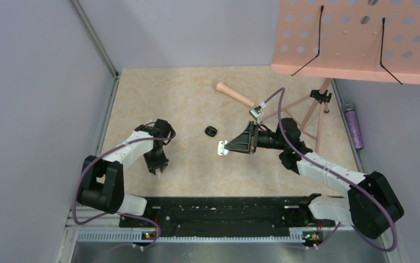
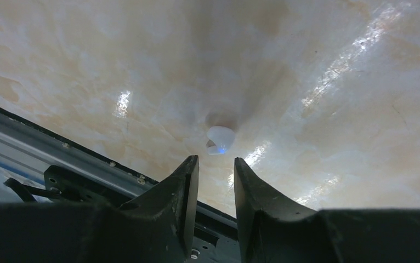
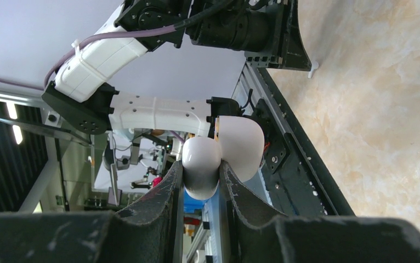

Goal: Insert the wireless bluetooth earbuds into the charging case
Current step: Move the left earbud to the center of the board, then pick up the left earbud from the center of the board.

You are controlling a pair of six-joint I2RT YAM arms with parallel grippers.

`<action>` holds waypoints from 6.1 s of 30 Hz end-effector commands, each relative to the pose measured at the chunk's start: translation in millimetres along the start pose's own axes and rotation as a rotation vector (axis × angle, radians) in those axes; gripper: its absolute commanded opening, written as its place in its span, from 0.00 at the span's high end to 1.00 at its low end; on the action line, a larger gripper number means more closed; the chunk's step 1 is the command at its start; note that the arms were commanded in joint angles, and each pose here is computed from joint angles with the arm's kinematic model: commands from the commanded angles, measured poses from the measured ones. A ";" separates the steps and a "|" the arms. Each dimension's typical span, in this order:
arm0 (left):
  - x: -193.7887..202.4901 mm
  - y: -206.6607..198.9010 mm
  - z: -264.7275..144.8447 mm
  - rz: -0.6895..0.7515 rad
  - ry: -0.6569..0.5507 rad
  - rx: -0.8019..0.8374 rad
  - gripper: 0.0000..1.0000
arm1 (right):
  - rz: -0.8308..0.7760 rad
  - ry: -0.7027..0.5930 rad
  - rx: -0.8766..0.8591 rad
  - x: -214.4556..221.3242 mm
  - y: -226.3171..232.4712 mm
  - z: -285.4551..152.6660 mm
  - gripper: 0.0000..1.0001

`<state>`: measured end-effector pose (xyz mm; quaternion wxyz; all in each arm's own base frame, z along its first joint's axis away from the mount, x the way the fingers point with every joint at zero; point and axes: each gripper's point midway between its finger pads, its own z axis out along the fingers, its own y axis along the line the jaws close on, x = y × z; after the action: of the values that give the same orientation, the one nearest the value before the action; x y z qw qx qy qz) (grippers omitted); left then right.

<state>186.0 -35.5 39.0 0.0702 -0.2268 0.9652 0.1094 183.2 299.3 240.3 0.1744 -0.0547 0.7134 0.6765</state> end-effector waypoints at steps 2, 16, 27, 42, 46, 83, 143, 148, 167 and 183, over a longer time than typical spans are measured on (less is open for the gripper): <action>8.9 -0.4 11.5 -0.029 0.030 -0.021 0.66 | -0.077 -0.031 -0.065 -12.1 25.6 0.0 1.00; -2.8 -6.4 20.5 -0.017 -0.006 -0.027 0.70 | -0.084 -0.033 -0.069 -13.0 30.3 -0.4 1.00; -14.5 -20.7 18.1 -0.003 -0.025 0.020 1.00 | -0.083 -0.028 -0.073 -11.7 31.1 1.0 1.00; -23.5 -91.6 -12.3 0.088 -0.193 0.159 1.00 | -0.072 -0.039 -0.062 -11.5 23.9 2.0 1.00; -17.8 -118.4 -9.4 0.088 -0.197 0.189 0.96 | -0.069 -0.041 -0.059 -11.0 22.9 2.0 1.00; -12.3 -129.6 -18.1 -0.237 -0.126 0.116 0.46 | -0.081 -0.028 -0.073 -5.9 27.9 -1.7 1.00; -19.4 -111.7 -6.9 -0.313 -0.112 0.088 0.66 | -0.083 -0.013 -0.080 -6.2 28.9 0.4 1.00; -19.8 -113.2 -7.1 -0.314 -0.111 0.092 0.71 | -0.086 -0.013 -0.083 -6.0 30.2 0.1 1.00; -34.0 -121.4 -22.9 -0.258 -0.178 0.182 0.80 | -0.085 -0.014 -0.080 -6.4 28.2 0.7 1.00; -72.9 -121.0 -102.7 -0.045 -0.459 0.442 0.79 | -0.083 0.188 -0.109 9.5 8.1 -3.3 1.00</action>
<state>280.7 -131.5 95.7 0.2690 -0.2431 0.9318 -0.0152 175.7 300.5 232.2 0.1451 -0.0900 0.7084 0.6848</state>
